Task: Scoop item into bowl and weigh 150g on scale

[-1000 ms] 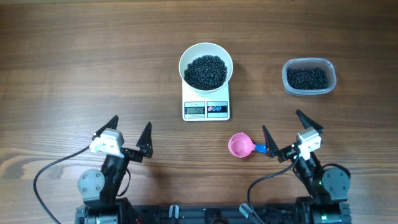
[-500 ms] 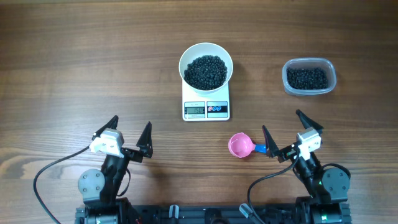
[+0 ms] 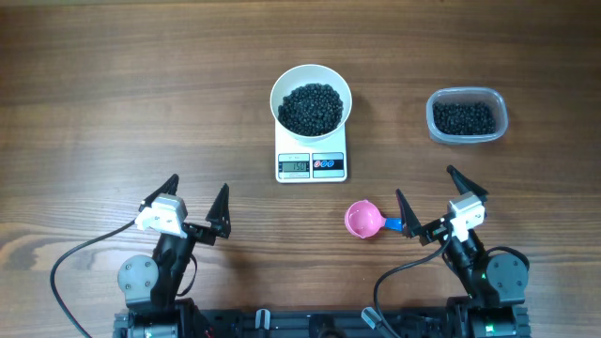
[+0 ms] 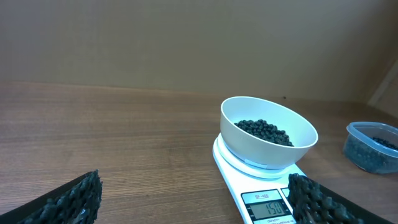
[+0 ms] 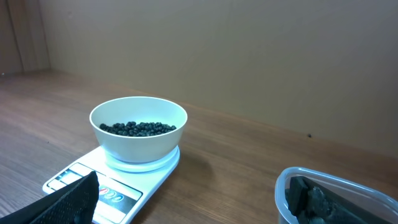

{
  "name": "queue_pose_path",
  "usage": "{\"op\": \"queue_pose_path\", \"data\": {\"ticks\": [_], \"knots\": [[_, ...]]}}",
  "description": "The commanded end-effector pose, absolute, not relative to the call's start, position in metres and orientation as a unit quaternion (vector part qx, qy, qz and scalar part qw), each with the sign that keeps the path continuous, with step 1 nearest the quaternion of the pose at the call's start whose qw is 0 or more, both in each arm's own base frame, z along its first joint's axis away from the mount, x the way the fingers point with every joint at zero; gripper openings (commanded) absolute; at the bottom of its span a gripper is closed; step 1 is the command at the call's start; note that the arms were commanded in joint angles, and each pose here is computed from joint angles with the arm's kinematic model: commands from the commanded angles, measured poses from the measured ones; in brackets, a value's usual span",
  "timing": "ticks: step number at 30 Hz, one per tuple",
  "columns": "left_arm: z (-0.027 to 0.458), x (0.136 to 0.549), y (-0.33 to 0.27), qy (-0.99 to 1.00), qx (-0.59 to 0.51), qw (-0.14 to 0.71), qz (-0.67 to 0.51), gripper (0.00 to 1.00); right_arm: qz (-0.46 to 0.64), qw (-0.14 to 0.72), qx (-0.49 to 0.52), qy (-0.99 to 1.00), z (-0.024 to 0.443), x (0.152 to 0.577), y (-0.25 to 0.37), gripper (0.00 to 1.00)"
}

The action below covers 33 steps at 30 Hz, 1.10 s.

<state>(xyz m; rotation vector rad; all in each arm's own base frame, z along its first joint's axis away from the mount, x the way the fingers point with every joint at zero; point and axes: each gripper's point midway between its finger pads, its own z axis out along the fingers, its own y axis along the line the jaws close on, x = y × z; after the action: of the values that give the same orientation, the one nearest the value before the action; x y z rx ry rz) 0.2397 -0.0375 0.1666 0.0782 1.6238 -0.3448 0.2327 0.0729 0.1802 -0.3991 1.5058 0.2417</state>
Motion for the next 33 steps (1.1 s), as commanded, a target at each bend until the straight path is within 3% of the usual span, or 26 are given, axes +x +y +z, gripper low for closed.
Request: {"op": "queue_pose_path", "data": {"ticks": [1,33], "knots": [[0.165,0.239,-0.040,0.720,0.035,0.675,-0.158,1.00,0.105,0.710,-0.181,0.672,0.183,0.232,0.073,1.00],[0.165,0.239,-0.044,0.719,0.041,0.674,-0.164,1.00,0.105,0.710,-0.181,0.672,0.183,0.232,0.073,1.00]]}}
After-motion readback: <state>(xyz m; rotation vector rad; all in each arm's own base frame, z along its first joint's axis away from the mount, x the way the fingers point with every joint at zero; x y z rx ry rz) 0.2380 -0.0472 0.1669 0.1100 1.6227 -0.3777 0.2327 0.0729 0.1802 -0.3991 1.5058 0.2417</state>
